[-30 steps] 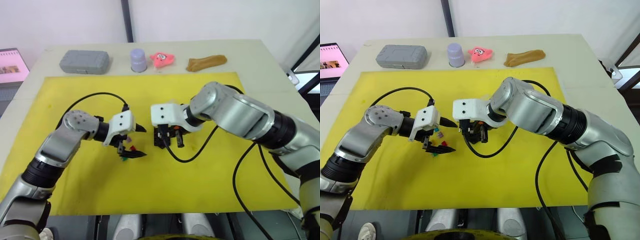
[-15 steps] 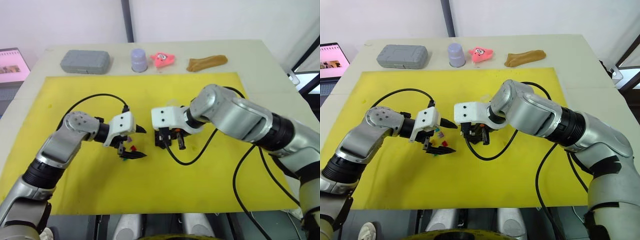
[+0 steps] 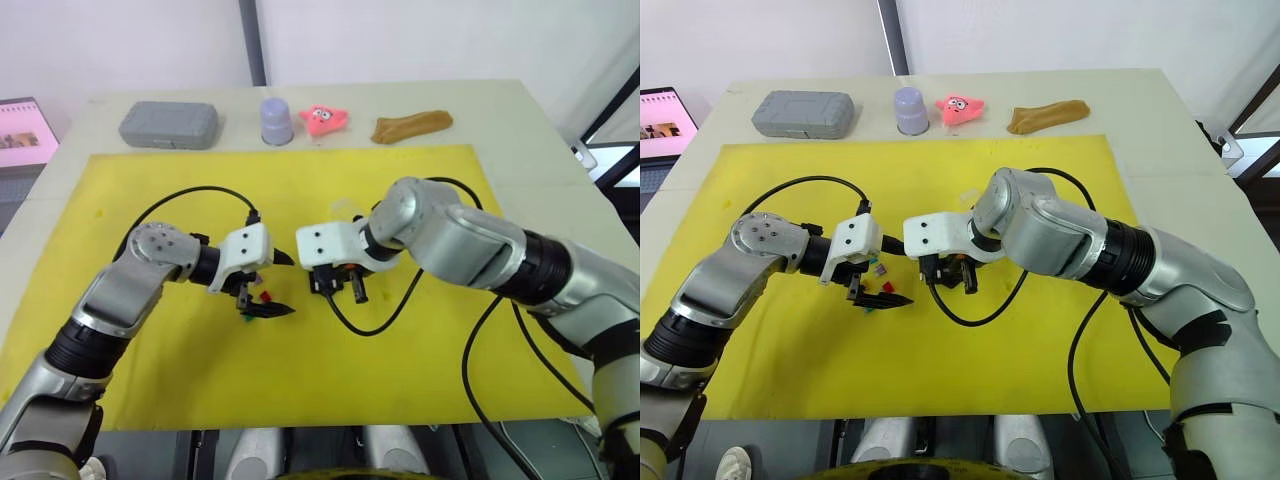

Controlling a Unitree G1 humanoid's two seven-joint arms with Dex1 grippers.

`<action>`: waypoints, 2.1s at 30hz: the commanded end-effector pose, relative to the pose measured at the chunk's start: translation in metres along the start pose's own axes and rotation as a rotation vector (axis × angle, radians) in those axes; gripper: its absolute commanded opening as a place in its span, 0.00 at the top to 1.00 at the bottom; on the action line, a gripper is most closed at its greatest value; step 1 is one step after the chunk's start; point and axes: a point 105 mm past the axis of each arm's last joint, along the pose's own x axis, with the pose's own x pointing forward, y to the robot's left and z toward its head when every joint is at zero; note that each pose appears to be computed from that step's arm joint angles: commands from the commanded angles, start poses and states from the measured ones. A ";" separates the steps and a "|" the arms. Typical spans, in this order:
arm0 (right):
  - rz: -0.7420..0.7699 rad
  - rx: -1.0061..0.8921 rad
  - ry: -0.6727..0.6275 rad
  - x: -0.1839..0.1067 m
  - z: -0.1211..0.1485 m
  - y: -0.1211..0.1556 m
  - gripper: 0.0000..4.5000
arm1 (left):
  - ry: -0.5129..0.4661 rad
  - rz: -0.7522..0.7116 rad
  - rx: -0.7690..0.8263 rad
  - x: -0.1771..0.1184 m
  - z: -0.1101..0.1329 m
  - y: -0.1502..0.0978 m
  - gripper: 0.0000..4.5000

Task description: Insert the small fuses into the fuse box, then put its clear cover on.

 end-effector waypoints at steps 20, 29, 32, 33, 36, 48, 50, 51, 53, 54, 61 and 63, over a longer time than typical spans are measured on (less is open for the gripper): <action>-0.015 0.040 -0.067 -0.015 0.013 -0.006 0.59 | -0.011 0.015 0.021 -0.003 0.005 0.001 0.00; -0.045 0.096 -0.292 -0.053 0.025 -0.006 0.59 | -0.011 0.026 0.014 -0.005 0.004 0.002 0.00; -0.177 0.090 -0.494 -0.062 0.027 -0.012 0.59 | -0.011 0.033 0.014 -0.006 0.003 0.003 0.00; -0.213 0.046 -0.535 -0.062 0.026 -0.011 0.59 | -0.011 0.034 0.013 -0.007 0.003 0.004 0.00; -0.140 0.089 -0.596 -0.054 0.015 -0.001 0.59 | -0.012 0.038 0.010 -0.008 0.003 0.004 0.00; -0.098 0.268 -0.713 -0.023 -0.007 0.011 0.99 | -0.025 0.066 -0.009 -0.007 0.002 0.010 0.00; -0.105 0.278 -0.711 -0.018 -0.010 0.011 0.99 | -0.027 0.071 -0.008 -0.007 0.003 0.012 0.00; -0.106 0.282 -0.710 -0.016 -0.011 0.011 0.99 | -0.030 0.073 -0.008 -0.006 0.004 0.013 0.00; -0.117 0.298 -0.693 -0.012 -0.015 0.009 0.99 | -0.034 0.077 -0.009 -0.006 0.005 0.015 0.00; -0.113 0.306 -0.686 -0.010 -0.017 0.009 0.99 | -0.036 0.079 -0.009 -0.005 0.005 0.015 0.00; -0.092 0.344 -0.644 0.009 -0.029 0.012 0.99 | -0.043 0.082 -0.009 -0.004 0.006 0.016 0.00; -0.073 0.353 -0.612 0.021 -0.034 0.017 0.99 | -0.042 0.084 -0.007 -0.004 0.006 0.016 0.00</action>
